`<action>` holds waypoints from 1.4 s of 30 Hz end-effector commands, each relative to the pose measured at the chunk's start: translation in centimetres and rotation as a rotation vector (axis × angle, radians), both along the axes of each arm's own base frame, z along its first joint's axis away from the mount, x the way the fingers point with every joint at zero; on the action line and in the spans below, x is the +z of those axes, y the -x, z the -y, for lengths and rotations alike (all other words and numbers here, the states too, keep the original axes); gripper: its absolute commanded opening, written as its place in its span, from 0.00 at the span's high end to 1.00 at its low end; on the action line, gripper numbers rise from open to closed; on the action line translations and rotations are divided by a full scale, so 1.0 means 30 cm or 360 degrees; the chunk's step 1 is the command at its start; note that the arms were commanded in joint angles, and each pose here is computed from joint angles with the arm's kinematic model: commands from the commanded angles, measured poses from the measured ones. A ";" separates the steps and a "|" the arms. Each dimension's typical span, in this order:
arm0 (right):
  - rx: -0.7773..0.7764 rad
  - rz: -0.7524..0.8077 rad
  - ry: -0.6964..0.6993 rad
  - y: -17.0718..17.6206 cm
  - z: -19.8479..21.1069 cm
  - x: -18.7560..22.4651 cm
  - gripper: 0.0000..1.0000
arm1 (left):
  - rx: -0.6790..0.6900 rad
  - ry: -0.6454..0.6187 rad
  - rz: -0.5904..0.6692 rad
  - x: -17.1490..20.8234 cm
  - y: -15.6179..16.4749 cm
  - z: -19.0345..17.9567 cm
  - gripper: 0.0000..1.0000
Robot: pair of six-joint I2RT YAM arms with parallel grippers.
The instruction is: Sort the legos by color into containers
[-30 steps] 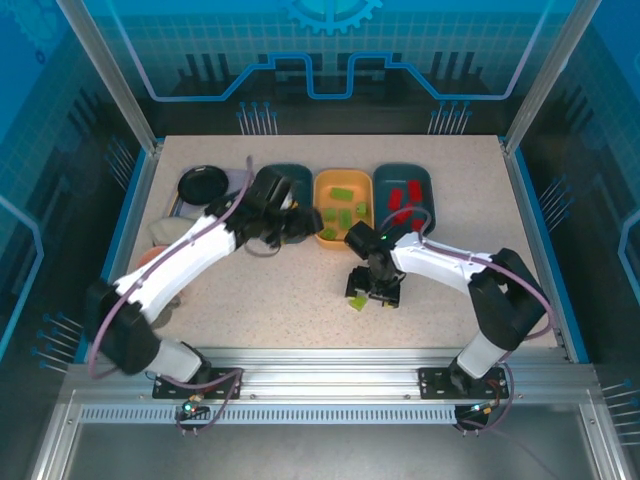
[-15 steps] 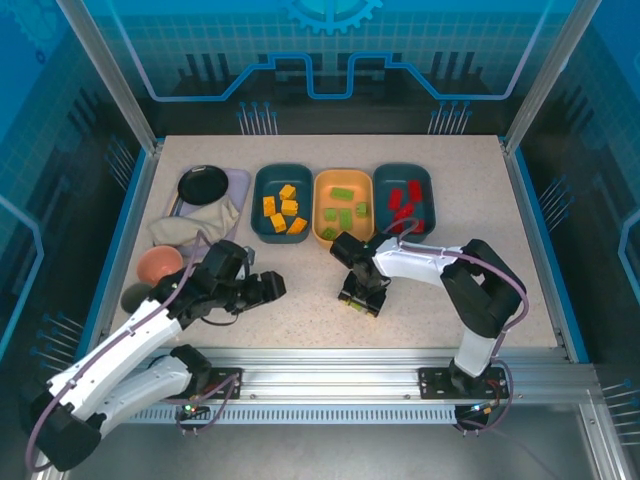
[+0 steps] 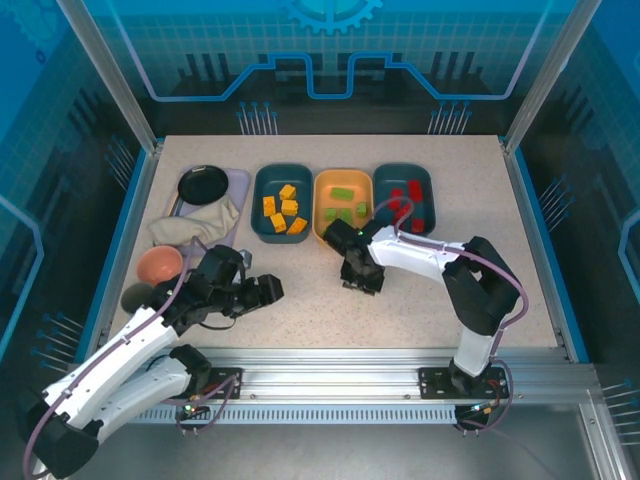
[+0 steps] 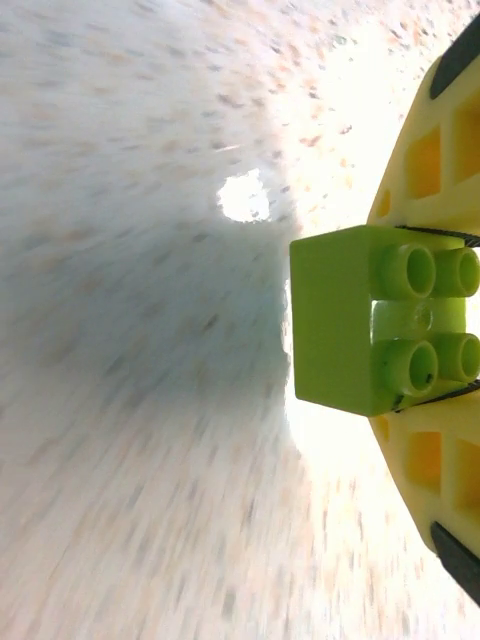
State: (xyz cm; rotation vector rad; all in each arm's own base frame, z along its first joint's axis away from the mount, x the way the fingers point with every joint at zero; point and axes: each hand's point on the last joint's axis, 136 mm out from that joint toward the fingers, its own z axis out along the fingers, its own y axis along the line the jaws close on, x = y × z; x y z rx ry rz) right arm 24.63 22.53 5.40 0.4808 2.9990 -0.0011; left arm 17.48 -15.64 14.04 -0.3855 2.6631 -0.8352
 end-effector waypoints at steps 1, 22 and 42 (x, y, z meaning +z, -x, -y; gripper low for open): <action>0.0274 0.0250 0.0265 -0.135 0.055 0.171 0.74 | -0.0002 0.0063 0.0035 0.049 -0.037 0.039 0.23; 0.0506 0.0067 0.0574 -0.586 0.069 0.007 0.71 | -0.0066 -0.0016 0.0136 0.148 -0.204 0.122 0.23; 0.0450 0.0376 0.0274 -0.618 -0.026 0.320 0.38 | 0.0039 -0.0064 0.0174 0.192 -0.170 0.048 0.23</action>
